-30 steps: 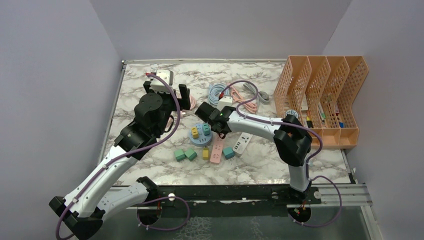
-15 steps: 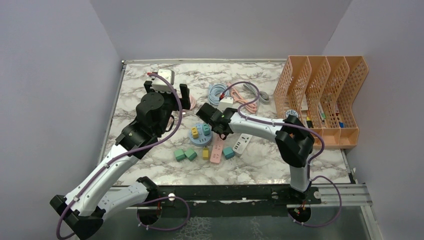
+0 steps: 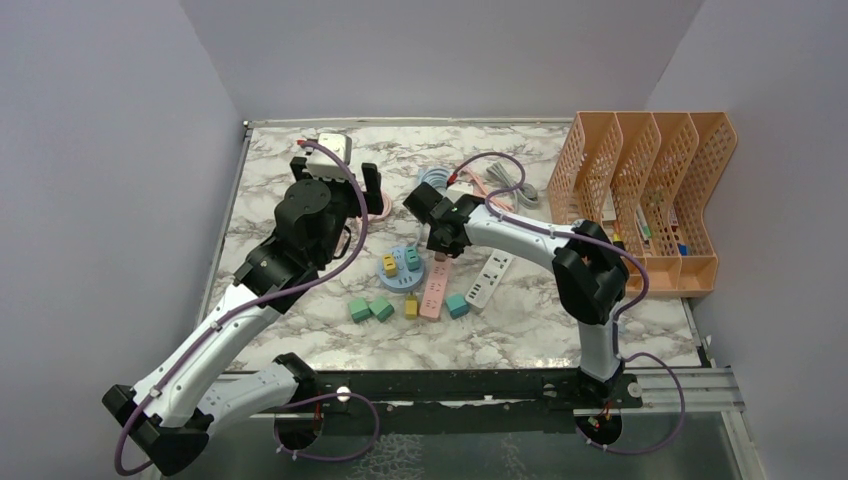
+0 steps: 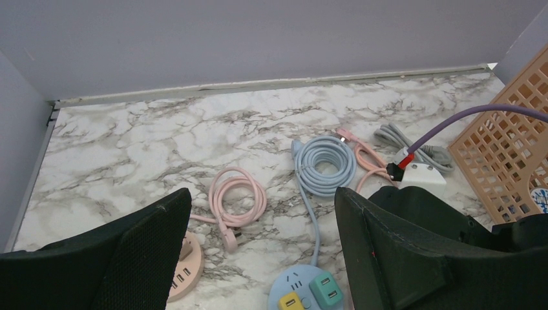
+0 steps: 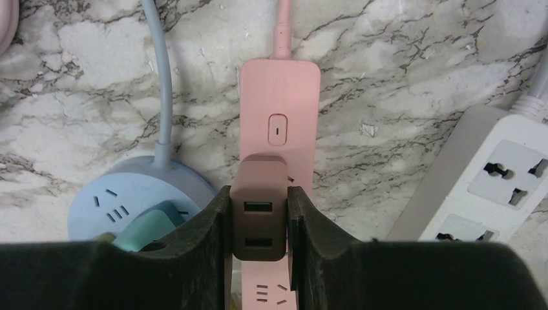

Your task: Insert the plug

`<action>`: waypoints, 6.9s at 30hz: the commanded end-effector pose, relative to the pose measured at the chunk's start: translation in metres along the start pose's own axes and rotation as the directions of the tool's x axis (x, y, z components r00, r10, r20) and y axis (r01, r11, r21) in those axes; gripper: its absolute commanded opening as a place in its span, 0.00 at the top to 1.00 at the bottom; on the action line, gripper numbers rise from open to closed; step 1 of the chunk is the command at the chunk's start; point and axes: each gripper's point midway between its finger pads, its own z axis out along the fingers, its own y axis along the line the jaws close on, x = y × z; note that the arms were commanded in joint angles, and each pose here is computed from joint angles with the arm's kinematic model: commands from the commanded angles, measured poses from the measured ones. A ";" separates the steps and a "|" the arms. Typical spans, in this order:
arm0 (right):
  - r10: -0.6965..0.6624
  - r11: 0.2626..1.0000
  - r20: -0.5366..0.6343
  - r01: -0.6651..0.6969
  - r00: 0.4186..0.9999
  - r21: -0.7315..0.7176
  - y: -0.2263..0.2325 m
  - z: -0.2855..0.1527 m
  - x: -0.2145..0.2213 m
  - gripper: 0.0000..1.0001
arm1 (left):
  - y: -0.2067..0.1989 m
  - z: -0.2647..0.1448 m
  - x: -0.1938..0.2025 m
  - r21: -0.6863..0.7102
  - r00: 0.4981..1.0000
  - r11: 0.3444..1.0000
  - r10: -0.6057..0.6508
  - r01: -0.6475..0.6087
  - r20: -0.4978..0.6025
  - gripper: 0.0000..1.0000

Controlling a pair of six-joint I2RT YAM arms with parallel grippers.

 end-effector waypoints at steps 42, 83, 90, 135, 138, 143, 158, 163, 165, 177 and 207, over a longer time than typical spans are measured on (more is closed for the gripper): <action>-0.166 0.960 -0.089 0.141 0.982 -0.241 0.007 -0.007 -0.011 0.44 | -0.014 0.007 -0.004 0.030 0.998 0.998 -0.058 0.059 -0.020 0.16; -0.138 0.954 -0.307 0.210 0.942 0.216 -0.040 0.080 0.091 0.99 | 0.005 -0.001 0.008 -0.028 1.000 1.000 0.004 -0.005 -0.009 0.16; -0.156 0.964 -0.221 0.197 0.963 0.176 -0.018 0.069 0.056 0.99 | 0.005 0.001 0.009 -0.027 1.000 1.000 0.009 -0.010 -0.015 0.16; -0.447 0.879 -0.249 0.368 0.859 -0.304 -0.058 -0.066 0.112 0.51 | -0.026 0.010 0.007 0.070 0.992 0.992 -0.103 0.107 -0.067 0.16; -0.450 0.885 -0.270 0.386 0.851 -0.259 -0.064 -0.059 0.114 0.49 | -0.027 0.010 0.007 0.074 0.992 0.991 -0.106 0.111 -0.068 0.16; -0.463 0.880 -0.289 0.397 0.838 -0.260 -0.063 -0.051 0.121 0.49 | -0.027 0.010 0.007 0.074 0.992 0.991 -0.107 0.112 -0.068 0.16; -0.514 0.852 -0.199 0.470 0.834 -0.232 -0.047 -0.027 0.115 0.49 | -0.021 0.006 -0.005 0.056 0.993 0.992 -0.109 0.111 -0.037 0.16; -0.527 0.831 -0.121 0.480 0.841 -0.281 -0.034 -0.027 0.107 0.55 | -0.019 0.002 -0.007 0.054 0.993 0.992 -0.115 0.117 -0.037 0.15; -0.528 0.821 -0.070 0.489 0.846 -0.294 -0.030 -0.029 0.099 0.58 | -0.018 -0.002 -0.005 0.056 0.991 0.990 -0.128 0.130 -0.043 0.14; -0.441 0.780 0.239 0.502 0.865 -0.374 -0.026 -0.065 0.055 0.60 | -0.042 -0.027 0.040 0.199 0.963 0.959 -0.155 0.200 -0.222 0.12; -0.288 0.470 0.716 0.745 0.636 -0.473 -0.019 -0.200 -0.006 0.61 | -0.177 -0.062 0.094 0.451 0.629 0.511 -0.251 0.732 -0.735 0.14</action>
